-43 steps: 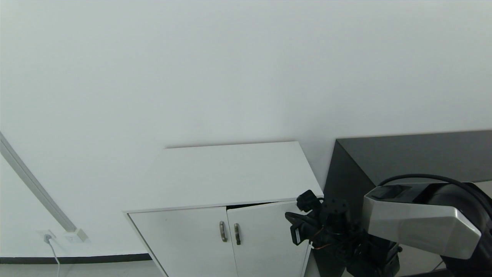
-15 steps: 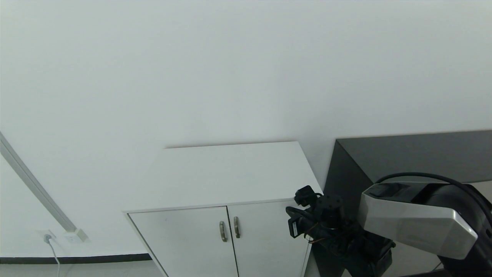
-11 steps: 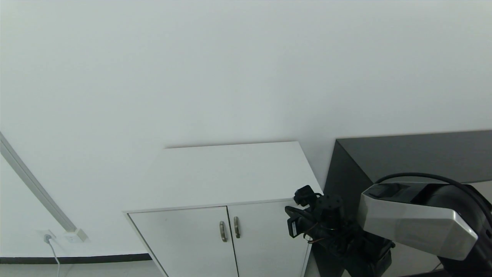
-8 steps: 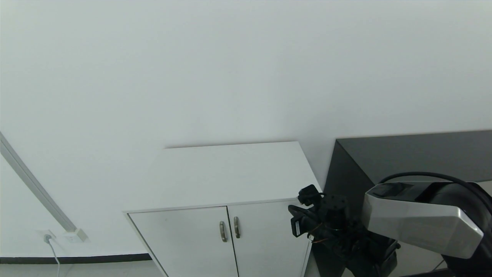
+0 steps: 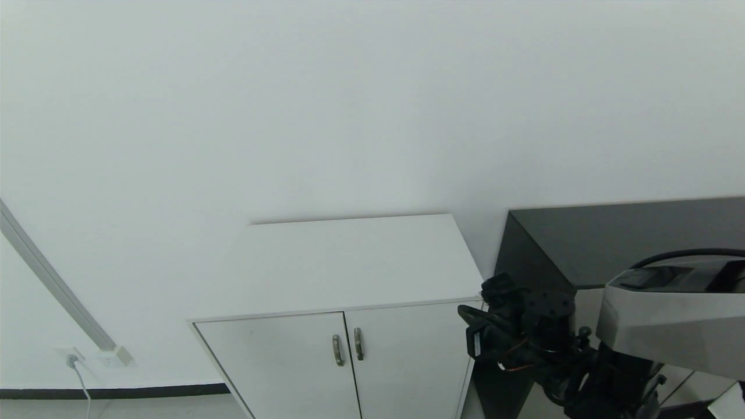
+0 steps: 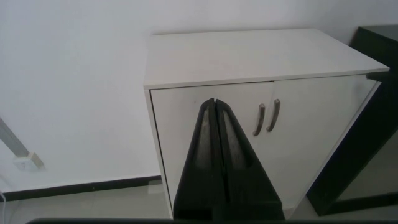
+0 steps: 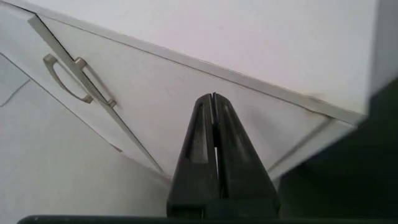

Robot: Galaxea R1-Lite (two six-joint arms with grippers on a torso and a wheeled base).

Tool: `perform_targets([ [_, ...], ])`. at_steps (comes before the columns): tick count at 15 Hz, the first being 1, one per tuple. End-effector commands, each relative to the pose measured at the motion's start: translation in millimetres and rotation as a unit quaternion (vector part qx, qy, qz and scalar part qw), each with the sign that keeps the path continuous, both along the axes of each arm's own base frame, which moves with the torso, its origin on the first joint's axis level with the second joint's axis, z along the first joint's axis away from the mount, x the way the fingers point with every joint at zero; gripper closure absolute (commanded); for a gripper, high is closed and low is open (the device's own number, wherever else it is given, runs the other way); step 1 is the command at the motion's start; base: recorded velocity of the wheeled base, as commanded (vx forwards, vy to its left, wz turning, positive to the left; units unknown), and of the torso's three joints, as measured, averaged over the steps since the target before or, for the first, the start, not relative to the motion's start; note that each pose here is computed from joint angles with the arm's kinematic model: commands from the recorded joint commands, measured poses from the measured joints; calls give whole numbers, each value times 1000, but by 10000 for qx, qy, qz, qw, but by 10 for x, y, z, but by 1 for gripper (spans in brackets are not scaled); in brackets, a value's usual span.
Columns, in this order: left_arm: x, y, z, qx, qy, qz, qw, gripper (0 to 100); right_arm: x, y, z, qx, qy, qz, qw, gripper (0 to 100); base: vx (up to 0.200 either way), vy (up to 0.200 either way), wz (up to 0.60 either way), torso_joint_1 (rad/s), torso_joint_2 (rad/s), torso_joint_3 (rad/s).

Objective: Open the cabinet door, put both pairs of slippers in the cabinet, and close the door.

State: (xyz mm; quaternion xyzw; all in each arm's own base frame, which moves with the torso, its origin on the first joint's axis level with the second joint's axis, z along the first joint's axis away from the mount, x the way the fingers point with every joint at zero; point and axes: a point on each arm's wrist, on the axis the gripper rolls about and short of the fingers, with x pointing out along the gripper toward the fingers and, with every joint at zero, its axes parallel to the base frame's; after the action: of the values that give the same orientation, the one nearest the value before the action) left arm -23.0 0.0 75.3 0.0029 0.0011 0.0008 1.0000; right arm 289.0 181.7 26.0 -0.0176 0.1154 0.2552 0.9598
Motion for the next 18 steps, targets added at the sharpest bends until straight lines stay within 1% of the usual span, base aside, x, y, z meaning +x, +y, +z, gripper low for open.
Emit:
perform_targets([
  [1,0,0,2,2,5,7,10000,100,-123,-318,275,67,-154,-376,9992,100,0,0,0,0,0,0],
  [4,0,0,2,2,5,-1,10000,100,-294,-763,324,-37,-111,-1179,9930,100,0,0,0,0,0,0],
  [6,2,0,-2,-6,12,7,10000,100,-449,-1126,312,-181,72,-1869,9822,100,0,0,0,0,0,0],
  [8,2,0,-2,2,12,7,10000,100,-599,-1302,344,-229,181,-2130,9766,100,0,0,0,0,0,0],
  [9,2,0,-2,2,12,-1,10000,100,-816,-1453,408,-241,245,-2348,9714,100,0,0,0,0,0,0],
  [10,2,0,-2,2,12,-9,10000,100,-874,-1481,483,-154,112,-2417,9702,100,0,0,0,0,0,0],
  [12,0,0,2,-6,5,7,10000,100,-974,-1525,600,-60,66,-2524,9676,100,0,0,0,0,0,0],
  [14,0,0,2,-6,5,-1,10000,100,-1171,-1552,700,-145,232,-2482,9683,100,0,0,0,0,0,0],
  [16,0,0,2,-6,5,-8,10000,100,-1333,-1578,788,-136,229,-2430,9697,100,0,0,0,0,0,0],
  [18,0,0,2,-6,5,-1,10000,100,-1606,-1611,844,-142,404,-2121,9763,100,0,0,0,0,0,0],
])
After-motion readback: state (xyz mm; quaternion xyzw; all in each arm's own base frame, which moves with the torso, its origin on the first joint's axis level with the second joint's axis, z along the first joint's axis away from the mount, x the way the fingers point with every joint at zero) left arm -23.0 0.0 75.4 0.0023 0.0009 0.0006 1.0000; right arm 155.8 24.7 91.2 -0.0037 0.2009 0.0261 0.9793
